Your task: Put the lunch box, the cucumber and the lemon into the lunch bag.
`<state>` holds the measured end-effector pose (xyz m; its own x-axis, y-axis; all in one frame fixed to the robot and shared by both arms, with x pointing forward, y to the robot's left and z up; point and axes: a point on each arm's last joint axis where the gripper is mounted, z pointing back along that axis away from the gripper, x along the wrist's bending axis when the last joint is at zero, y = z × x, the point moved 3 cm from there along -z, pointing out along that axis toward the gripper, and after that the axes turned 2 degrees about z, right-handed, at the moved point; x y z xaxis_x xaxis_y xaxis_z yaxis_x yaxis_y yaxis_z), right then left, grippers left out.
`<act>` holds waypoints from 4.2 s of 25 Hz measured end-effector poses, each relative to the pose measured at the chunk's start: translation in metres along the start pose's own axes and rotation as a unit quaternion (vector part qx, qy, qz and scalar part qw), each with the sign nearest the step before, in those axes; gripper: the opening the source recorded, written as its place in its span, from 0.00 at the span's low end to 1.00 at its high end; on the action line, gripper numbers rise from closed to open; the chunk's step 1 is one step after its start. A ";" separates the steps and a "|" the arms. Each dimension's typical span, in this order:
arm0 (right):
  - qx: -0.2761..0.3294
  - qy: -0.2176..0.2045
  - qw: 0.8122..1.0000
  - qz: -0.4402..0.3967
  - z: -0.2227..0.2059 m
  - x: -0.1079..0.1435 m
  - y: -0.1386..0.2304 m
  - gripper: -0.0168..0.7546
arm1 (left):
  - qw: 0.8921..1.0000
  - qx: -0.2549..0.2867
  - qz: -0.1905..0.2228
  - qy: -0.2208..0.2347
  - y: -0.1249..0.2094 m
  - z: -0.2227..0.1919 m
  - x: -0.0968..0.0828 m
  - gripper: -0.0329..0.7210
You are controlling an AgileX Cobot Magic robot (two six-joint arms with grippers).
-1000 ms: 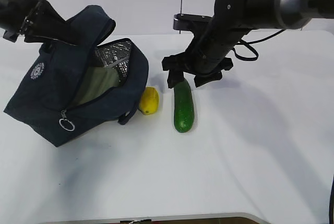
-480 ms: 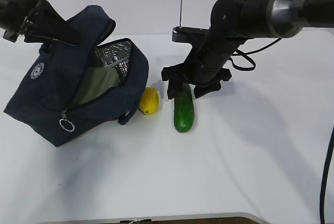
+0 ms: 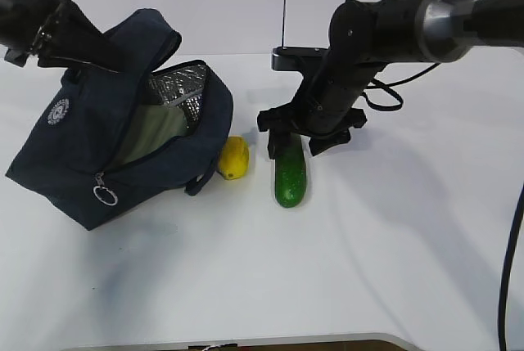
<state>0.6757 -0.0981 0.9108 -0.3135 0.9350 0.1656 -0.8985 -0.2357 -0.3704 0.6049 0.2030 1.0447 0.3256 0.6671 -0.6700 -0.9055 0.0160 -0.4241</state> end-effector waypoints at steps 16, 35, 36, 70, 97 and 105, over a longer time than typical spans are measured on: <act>0.012 -0.011 1.000 -0.020 -0.002 0.003 0.003 0.78 | 1.000 0.003 -0.003 -0.004 0.001 0.000 0.001 0.04; 0.069 -0.021 0.997 -0.030 0.009 0.008 0.006 0.49 | 1.000 0.009 -0.008 -0.013 0.002 0.000 0.003 0.04; 0.076 -0.025 0.996 -0.031 0.012 0.010 0.005 0.49 | 1.000 0.010 -0.009 -0.014 0.002 0.000 0.003 0.04; -0.002 -0.322 0.943 -0.083 0.081 0.087 -0.050 0.49 | 0.999 0.015 -0.023 -0.044 0.003 0.001 0.010 0.04; -0.082 -0.352 0.928 -0.092 0.043 0.107 -0.064 0.58 | 1.000 -0.011 -0.004 -0.014 -0.003 -0.001 0.002 0.04; -0.085 -0.356 0.925 -0.097 0.044 0.108 -0.066 0.73 | 1.000 -0.012 -0.004 -0.013 -0.003 -0.001 0.002 0.04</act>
<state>0.6873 0.0064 0.9930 -0.3282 0.5288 0.7827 -0.9169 0.0209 -0.3986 0.6086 0.2039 1.0445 0.3250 0.6866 -0.6504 -0.8962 0.0039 -0.4437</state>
